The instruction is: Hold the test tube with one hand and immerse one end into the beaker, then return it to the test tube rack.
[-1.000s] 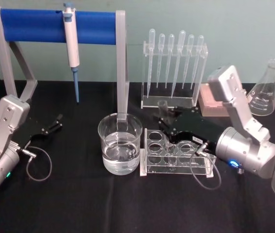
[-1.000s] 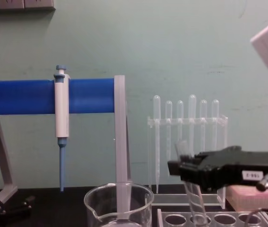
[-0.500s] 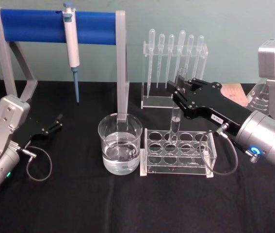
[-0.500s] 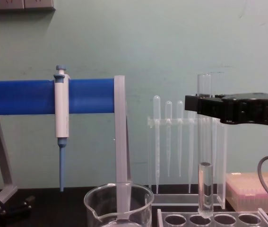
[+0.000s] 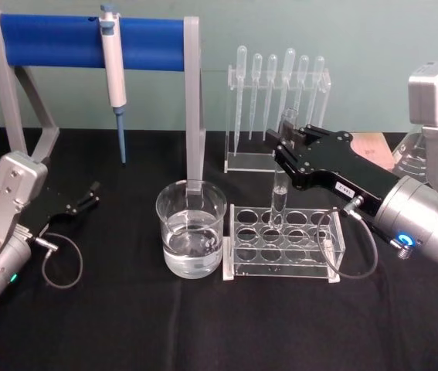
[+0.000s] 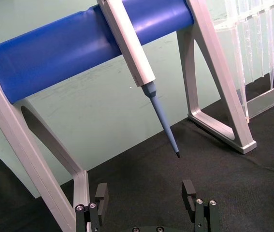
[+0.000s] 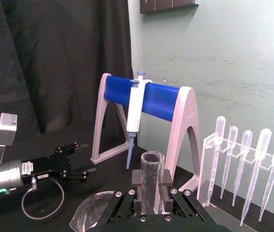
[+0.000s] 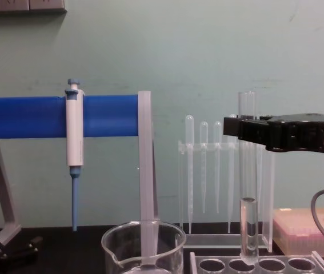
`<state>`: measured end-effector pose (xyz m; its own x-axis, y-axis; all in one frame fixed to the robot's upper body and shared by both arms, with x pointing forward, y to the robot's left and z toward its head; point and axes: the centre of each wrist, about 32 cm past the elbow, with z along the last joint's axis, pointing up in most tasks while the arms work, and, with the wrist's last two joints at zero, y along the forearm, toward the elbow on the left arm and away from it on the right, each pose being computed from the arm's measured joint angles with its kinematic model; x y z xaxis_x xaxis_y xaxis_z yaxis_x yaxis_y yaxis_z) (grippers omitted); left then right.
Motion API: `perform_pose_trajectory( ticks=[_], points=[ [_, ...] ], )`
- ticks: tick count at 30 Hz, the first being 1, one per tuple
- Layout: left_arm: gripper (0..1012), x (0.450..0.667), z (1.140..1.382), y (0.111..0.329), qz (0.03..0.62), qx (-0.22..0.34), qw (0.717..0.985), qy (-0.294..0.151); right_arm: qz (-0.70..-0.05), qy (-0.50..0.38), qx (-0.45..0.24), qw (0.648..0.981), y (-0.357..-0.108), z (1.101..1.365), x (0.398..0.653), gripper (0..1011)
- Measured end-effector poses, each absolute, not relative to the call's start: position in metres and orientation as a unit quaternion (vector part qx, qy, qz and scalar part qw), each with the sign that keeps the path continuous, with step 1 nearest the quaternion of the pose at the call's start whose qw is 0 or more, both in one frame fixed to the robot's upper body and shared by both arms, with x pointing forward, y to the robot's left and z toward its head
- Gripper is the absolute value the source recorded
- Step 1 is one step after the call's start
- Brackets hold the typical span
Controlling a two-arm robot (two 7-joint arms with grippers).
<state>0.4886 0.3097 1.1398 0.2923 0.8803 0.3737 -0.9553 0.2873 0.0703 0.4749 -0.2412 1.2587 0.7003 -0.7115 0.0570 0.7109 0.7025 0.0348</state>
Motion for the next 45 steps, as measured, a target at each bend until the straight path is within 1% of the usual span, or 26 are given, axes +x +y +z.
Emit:
perform_pose_trajectory(
  ticks=[45],
  points=[
    [1000,0.4886,1.1398,0.3097,0.58,0.141,0.791,-0.132,-0.385,-0.033,0.005,0.922,-0.2412,1.2586,0.4751,226]
  ],
)
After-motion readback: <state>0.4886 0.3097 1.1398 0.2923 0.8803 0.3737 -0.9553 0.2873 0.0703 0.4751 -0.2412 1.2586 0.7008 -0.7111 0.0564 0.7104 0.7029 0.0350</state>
